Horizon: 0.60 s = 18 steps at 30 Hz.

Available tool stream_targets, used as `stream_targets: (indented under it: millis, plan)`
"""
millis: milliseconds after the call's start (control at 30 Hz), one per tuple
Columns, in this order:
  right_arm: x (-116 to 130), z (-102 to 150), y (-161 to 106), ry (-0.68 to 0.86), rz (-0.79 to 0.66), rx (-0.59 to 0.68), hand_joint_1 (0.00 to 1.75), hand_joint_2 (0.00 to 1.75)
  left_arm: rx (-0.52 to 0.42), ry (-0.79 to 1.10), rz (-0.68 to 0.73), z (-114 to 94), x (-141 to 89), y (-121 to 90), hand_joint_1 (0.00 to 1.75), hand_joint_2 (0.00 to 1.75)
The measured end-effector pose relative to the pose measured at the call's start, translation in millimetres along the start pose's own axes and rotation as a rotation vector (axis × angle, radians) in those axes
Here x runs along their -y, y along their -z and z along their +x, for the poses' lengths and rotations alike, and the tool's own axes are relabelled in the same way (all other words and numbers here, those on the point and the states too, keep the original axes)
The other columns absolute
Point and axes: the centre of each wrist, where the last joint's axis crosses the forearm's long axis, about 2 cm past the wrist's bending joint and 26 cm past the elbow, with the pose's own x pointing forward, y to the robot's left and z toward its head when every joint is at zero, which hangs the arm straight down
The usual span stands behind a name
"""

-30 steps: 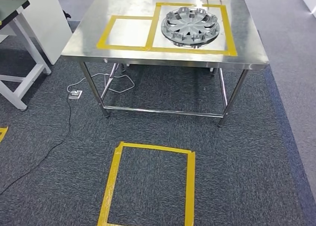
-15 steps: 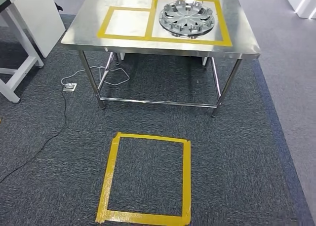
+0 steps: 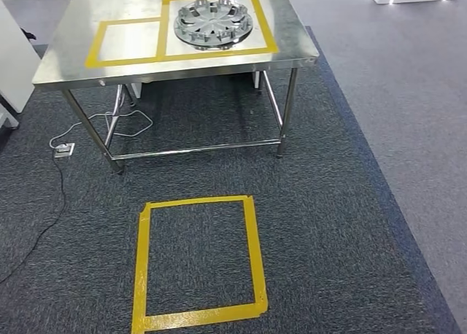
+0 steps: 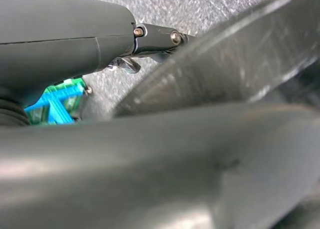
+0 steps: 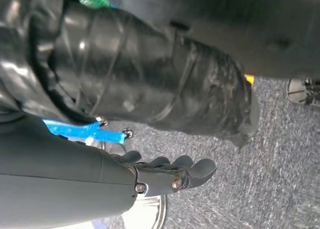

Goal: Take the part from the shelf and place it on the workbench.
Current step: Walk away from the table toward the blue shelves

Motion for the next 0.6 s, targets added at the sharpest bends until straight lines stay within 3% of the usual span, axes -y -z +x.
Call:
stream_targets:
  millis: [300,600]
  plan:
    - [-3,0,-1,0.002,-0.016,0.003,0.0,0.0,-0.008,-0.014,0.024,-4,-4,0,0.0,0.0]
    - [-2,0,0,-0.031,-0.031,0.002,0.0,0.0,-0.077,-0.043,0.027,-12,-8,1,0.0,0.0]
